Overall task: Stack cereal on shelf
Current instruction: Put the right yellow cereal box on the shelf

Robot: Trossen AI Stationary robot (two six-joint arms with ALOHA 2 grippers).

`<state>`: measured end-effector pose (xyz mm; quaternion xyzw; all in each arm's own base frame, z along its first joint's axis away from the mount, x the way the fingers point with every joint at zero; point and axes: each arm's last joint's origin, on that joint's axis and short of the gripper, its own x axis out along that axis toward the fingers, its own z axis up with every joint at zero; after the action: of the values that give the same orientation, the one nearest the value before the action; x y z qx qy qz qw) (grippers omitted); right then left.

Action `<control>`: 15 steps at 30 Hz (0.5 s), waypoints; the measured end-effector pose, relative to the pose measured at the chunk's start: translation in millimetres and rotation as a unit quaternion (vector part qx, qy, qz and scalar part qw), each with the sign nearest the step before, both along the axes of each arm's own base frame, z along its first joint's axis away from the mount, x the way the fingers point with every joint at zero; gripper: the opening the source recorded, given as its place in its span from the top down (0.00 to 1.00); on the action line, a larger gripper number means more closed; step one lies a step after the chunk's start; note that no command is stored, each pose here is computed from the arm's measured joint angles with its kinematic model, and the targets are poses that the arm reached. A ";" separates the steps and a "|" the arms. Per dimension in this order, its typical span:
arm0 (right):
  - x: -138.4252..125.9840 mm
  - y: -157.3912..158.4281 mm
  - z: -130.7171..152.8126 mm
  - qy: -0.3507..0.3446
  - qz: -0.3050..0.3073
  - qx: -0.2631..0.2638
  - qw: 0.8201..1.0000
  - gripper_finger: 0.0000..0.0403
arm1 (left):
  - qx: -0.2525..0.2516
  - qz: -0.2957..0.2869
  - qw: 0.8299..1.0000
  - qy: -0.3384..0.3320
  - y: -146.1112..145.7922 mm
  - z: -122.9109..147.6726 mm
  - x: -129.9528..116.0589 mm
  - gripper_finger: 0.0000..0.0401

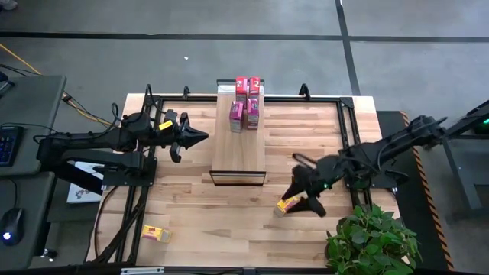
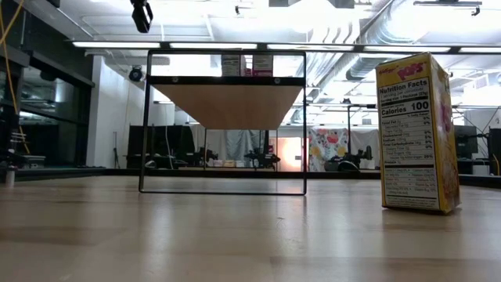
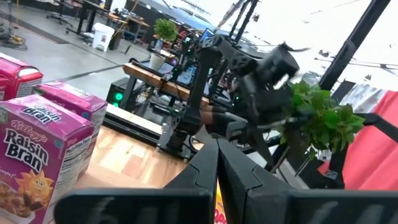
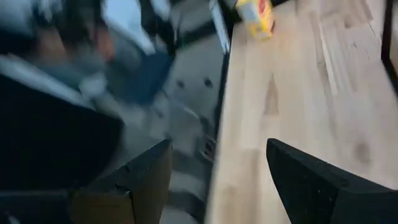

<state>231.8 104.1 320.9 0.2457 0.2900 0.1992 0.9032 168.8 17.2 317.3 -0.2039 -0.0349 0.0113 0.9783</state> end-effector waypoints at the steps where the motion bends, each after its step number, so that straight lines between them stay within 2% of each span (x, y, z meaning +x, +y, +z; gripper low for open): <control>1: 0.4 2.9 -2.4 0.003 0.020 -0.034 0.999 0.37 | 0.000 0.001 1.000 0.000 0.1 0.0 0.0 1.00; 4: 3.8 6.5 -11.3 0.022 0.070 -0.134 0.988 0.37 | 0.000 0.002 1.000 0.001 0.1 -0.2 0.1 1.00; 8: 13.2 9.8 -22.9 0.050 0.129 -0.221 0.965 0.37 | 0.000 0.003 1.000 0.004 0.3 -0.9 0.7 1.00; 12: 25.0 15.1 -39.5 0.061 0.178 -0.276 0.943 0.37 | -0.001 0.004 1.000 0.012 0.4 -2.4 0.7 1.00; 15: 33.1 17.9 -52.0 0.075 0.185 -0.300 0.933 0.37 | -0.003 0.005 1.000 0.023 0.5 -4.7 0.8 1.00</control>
<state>264.9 122.0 268.9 -0.0807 0.4439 0.2473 0.8575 169.6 17.6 312.6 -0.2061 -0.0130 0.0215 0.9782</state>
